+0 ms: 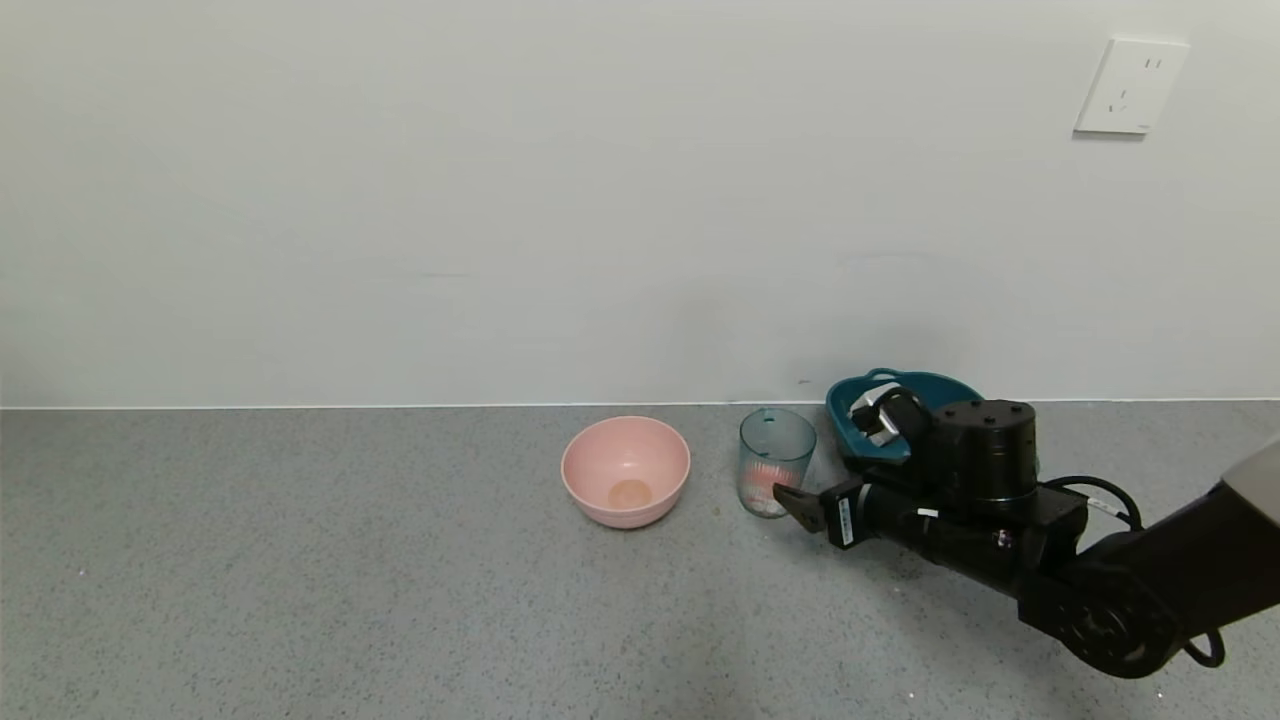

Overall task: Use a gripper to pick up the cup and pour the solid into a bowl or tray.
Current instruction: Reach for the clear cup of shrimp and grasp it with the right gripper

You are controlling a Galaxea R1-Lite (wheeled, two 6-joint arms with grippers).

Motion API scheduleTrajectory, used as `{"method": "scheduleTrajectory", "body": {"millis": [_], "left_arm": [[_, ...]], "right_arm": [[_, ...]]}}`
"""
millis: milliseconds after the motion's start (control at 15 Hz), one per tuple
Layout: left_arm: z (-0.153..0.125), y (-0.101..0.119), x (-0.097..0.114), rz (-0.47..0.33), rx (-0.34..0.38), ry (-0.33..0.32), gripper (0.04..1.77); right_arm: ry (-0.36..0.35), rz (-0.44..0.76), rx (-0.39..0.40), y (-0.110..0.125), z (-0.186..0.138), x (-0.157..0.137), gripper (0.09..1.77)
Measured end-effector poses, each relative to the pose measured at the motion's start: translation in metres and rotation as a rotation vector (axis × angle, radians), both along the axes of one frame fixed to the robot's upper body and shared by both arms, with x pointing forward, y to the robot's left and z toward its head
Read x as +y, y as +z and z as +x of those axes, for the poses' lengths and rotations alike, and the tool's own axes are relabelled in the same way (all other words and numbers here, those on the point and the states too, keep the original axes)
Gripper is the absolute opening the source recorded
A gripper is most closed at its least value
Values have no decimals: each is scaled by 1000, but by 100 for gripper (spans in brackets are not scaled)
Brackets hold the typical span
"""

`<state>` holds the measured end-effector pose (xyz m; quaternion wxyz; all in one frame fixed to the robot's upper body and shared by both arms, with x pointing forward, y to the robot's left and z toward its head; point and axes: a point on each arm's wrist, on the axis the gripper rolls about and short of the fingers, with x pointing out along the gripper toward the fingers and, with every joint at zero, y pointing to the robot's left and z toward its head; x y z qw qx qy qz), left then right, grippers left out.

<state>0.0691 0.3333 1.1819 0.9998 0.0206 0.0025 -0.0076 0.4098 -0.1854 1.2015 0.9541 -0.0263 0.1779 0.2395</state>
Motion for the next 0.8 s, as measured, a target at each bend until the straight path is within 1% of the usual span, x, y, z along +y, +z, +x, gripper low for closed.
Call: {"method": "scheduleTrajectory", "body": {"millis": [267,800], "left_arm": [[0,0,0,0,0,0,172],[0,0,0,0,0,0,172]], "right_arm": [[5,-7,16,-13,12,8,171],[6,-8,17,-28,34,19,171]]}}
